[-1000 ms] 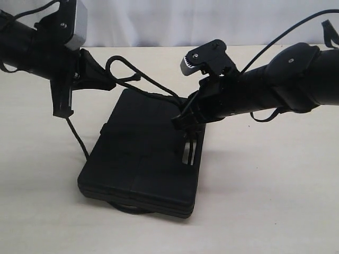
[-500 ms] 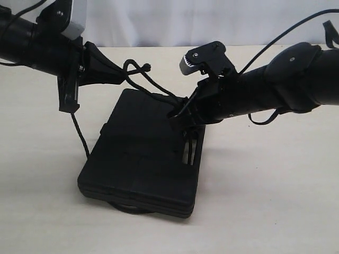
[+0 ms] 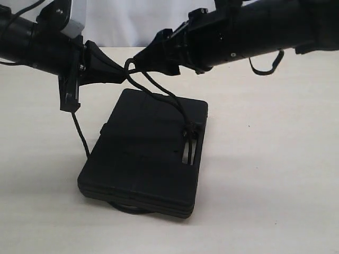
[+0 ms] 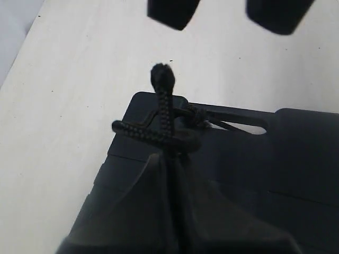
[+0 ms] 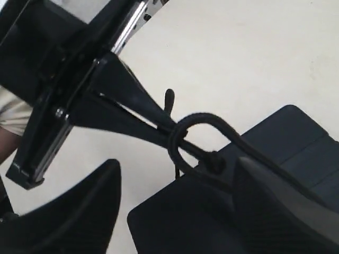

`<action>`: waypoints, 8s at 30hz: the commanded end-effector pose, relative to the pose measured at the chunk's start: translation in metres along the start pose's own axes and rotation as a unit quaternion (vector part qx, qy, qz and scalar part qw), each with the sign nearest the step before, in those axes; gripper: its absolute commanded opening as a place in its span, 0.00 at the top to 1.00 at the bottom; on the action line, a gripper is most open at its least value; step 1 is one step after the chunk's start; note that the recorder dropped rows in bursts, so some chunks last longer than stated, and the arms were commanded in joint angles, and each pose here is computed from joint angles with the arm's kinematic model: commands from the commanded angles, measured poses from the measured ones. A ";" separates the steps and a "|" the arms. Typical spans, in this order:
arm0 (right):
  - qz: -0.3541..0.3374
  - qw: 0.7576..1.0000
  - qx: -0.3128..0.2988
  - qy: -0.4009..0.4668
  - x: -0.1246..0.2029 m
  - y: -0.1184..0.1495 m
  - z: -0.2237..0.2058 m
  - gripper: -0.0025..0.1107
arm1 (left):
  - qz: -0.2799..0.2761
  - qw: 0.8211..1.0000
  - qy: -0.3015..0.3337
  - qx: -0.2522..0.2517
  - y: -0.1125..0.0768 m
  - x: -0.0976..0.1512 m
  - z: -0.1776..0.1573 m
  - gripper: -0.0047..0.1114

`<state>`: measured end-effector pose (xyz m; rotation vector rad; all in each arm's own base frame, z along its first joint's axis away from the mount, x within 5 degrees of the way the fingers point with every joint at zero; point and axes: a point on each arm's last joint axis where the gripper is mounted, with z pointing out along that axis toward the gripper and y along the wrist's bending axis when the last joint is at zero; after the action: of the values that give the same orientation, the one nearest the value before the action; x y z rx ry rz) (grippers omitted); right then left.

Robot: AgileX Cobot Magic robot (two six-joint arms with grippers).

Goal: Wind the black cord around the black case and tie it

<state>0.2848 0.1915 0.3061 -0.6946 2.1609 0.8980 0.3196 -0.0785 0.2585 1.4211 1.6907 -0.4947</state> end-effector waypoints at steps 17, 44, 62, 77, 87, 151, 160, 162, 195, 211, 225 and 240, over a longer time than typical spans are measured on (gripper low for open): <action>0.076 0.997 0.001 0.019 -0.005 -0.025 0.042 0.84 | 0.008 1.000 -0.004 0.001 0.000 0.000 0.001 0.96; 0.098 0.995 0.011 -0.029 -0.018 -0.019 0.029 0.94 | 0.033 0.997 0.052 -0.039 0.002 0.000 -0.010 0.63; 0.074 0.995 0.010 -0.073 -0.033 -0.003 0.001 0.94 | -0.024 0.999 -0.012 -0.029 0.001 -0.011 -0.009 0.57; 0.067 0.996 0.003 -0.067 -0.032 -0.001 0.000 0.94 | -0.065 0.991 -0.067 -0.095 0.024 0.004 0.013 0.70; 0.074 0.995 0.011 -0.068 -0.034 0.003 -0.010 0.63 | -0.070 0.990 -0.088 -0.082 0.022 0.000 0.013 0.96; 0.249 0.921 0.277 0.114 0.136 -0.106 0.075 0.94 | -0.068 0.949 -0.027 -0.306 0.037 -0.028 -0.046 0.96; 0.229 0.932 0.267 0.086 0.119 -0.097 0.062 0.94 | -0.056 0.896 0.011 -0.440 0.036 -0.044 -0.091 0.96; 0.226 0.933 0.266 0.083 0.116 -0.096 0.059 0.94 | -0.069 0.878 0.022 -0.472 0.038 -0.042 -0.098 0.96; 0.241 0.916 0.314 0.064 0.115 -0.140 0.032 0.94 | -0.318 0.674 0.271 -0.609 0.031 0.115 -0.141 0.96; 0.261 0.902 0.337 0.067 0.130 -0.168 0.034 0.94 | -0.371 0.675 0.321 -0.552 0.034 0.181 -0.121 0.96; 0.257 0.903 0.339 0.056 0.129 -0.169 0.035 0.94 | -0.354 0.666 0.355 -0.552 0.034 0.187 -0.123 0.52; 0.268 0.906 0.328 0.010 0.121 -0.157 0.047 0.94 | -0.249 0.848 0.151 -0.443 0.055 0.076 -0.042 0.45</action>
<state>0.3310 0.0951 0.1227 0.2240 2.5891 0.3135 0.3521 0.0410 0.2248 0.2507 2.1980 0.3755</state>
